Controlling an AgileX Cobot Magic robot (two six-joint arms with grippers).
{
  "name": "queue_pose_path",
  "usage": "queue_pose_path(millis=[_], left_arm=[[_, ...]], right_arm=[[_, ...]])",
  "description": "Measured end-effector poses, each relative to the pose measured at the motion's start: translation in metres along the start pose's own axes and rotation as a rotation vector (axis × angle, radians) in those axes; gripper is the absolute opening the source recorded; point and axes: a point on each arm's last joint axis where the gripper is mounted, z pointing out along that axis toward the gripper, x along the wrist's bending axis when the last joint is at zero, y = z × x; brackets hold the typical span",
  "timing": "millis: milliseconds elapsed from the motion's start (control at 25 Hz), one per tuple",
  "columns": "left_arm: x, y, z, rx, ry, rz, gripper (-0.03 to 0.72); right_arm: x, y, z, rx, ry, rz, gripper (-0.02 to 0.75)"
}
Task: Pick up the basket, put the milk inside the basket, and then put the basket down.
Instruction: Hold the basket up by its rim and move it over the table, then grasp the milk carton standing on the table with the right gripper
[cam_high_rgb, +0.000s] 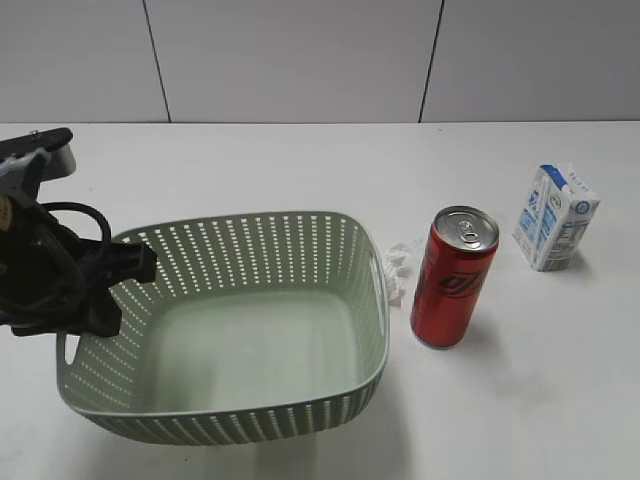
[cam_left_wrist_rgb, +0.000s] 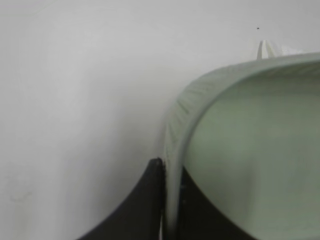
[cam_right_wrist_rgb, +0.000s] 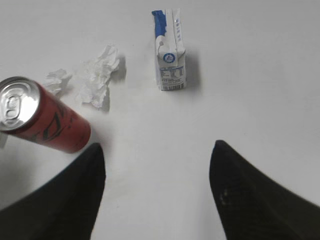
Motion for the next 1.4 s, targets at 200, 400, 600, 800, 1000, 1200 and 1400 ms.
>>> queue_pose_path(millis=[200, 400, 600, 800, 1000, 1200, 1400], left_arm=[[0.0, 0.0, 0.0, -0.001, -0.001, 0.001, 0.006], [0.0, 0.0, 0.0, -0.002, -0.001, 0.002, 0.006], [0.0, 0.0, 0.0, 0.002, 0.002, 0.019, 0.006], [0.0, -0.001, 0.0, 0.008, 0.005, 0.035, 0.006], [0.001, -0.001, 0.0, 0.008, 0.005, 0.041, 0.006], [0.0, -0.001, 0.0, 0.007, 0.005, 0.043, 0.006], [0.0, 0.0, 0.0, -0.002, 0.0, 0.044, 0.006]], right_arm=[[-0.007, 0.042, 0.059, 0.117, -0.053, -0.038, 0.428], [-0.012, 0.068, 0.12, 0.196, -0.08, -0.065, 0.39], [-0.022, 0.072, 0.185, 0.307, -0.122, -0.132, 0.386], [-0.03, 0.081, 0.231, 0.34, -0.168, -0.205, 0.359], [-0.034, 0.087, 0.267, 0.342, -0.183, -0.218, 0.143], [-0.036, 0.079, 0.291, 0.379, -0.182, -0.216, 0.011], [-0.039, 0.083, 0.286, 0.422, -0.214, -0.245, 0.013]])
